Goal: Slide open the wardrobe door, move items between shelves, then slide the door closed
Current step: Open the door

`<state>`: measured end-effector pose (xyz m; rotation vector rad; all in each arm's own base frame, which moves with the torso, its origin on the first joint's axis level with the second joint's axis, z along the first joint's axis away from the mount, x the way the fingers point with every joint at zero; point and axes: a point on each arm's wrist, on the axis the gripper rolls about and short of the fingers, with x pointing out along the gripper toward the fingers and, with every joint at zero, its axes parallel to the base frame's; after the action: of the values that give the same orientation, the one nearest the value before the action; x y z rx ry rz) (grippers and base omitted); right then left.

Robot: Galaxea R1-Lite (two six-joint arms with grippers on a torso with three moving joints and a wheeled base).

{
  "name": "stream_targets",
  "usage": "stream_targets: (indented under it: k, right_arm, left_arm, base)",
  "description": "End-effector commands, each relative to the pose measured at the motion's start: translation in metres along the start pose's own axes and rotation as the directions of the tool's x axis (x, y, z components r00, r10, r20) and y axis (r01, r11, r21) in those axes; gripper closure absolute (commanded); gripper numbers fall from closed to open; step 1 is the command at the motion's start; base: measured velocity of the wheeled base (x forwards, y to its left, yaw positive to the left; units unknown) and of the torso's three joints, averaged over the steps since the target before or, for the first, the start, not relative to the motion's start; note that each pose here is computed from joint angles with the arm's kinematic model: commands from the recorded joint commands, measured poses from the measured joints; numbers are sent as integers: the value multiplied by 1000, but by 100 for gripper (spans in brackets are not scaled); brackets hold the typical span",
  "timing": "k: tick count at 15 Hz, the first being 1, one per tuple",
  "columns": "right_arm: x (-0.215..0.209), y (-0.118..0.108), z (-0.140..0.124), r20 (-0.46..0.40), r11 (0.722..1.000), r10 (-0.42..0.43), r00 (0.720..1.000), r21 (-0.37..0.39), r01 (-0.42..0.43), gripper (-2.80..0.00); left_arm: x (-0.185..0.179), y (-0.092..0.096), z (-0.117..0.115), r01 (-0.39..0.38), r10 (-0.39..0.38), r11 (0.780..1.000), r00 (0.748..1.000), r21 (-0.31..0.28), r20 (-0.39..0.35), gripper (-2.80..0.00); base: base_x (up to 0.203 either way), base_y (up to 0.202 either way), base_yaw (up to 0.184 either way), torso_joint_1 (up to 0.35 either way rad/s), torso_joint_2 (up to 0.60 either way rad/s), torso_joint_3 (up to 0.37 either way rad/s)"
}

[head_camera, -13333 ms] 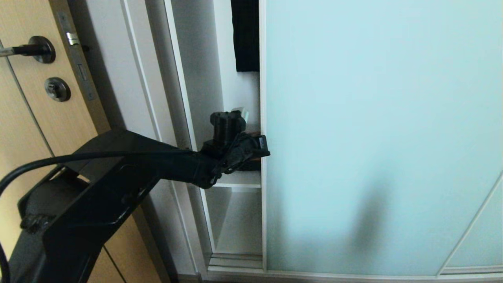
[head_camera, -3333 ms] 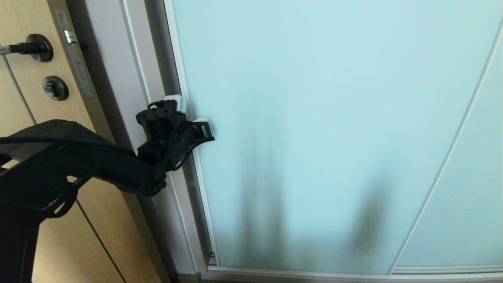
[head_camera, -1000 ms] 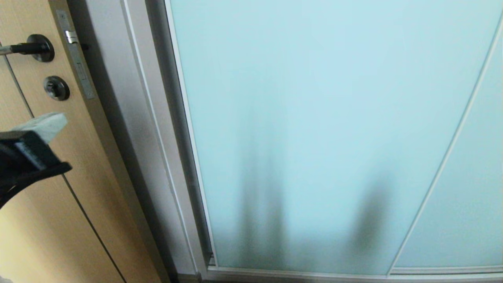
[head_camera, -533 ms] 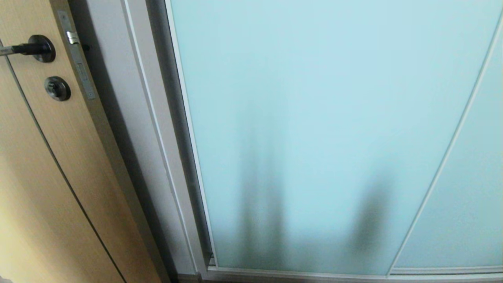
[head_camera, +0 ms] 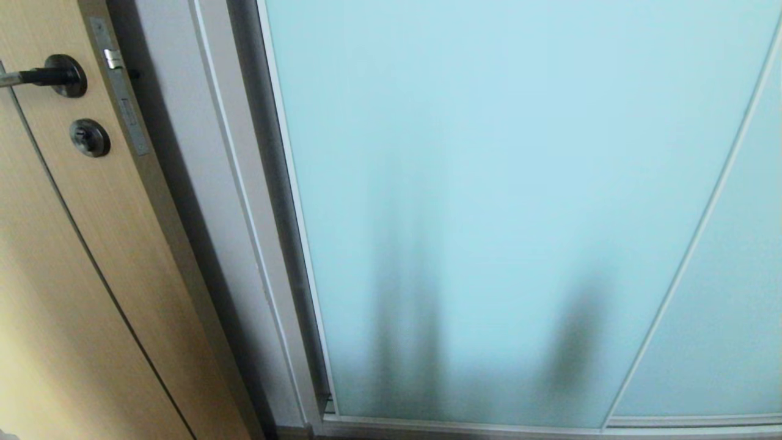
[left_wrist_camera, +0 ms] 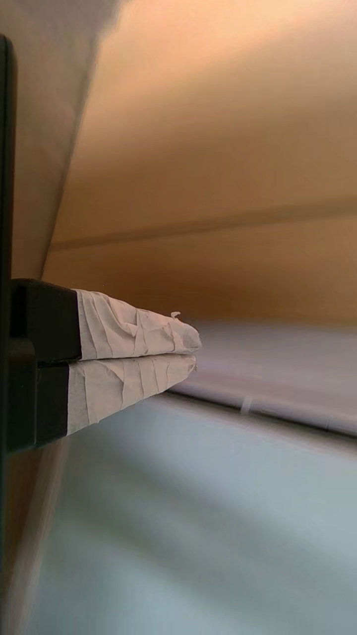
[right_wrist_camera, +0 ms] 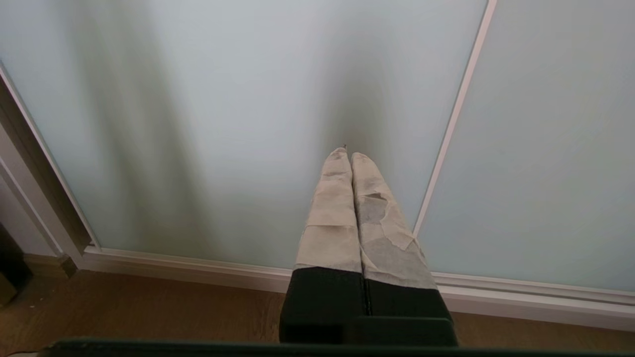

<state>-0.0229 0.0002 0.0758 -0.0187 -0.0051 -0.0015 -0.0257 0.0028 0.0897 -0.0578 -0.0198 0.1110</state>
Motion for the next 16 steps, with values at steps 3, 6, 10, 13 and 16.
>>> stream_targets:
  k: [3, 6, 10, 13, 16]
  right_arm:
    - [0, 0, 0, -1, 1000, 0, 1000, -1, 0, 0]
    - [0, 0, 0, -1, 1000, 0, 1000, 0, 0, 0]
    - [0, 0, 0, -2, 1000, 0, 1000, 0, 0, 0]
    - [0, 0, 0, -1, 1000, 0, 1000, 0, 0, 0]
    - [0, 0, 0, -1, 1000, 0, 1000, 0, 0, 0]
  left_arm:
    - [2, -2, -15, 133, -130, 984, 991, 118, -33, 0]
    - [2, -2, -15, 128, -125, 986, 992, 108, -27, 0]
    - [2, -2, -14, 121, -119, 990, 993, 75, -23, 0]
    - [2, -2, -14, 121, -119, 990, 993, 75, -24, 0]
    - [2, -2, -15, 121, -119, 990, 993, 75, -25, 0]
  base:
    - [0, 0, 0, 0, 0, 0]
    - [0, 0, 0, 0, 0, 0]
    - [0, 0, 0, 0, 0, 0]
    - [0, 0, 0, 0, 0, 0]
    - [0, 0, 0, 0, 0, 0]
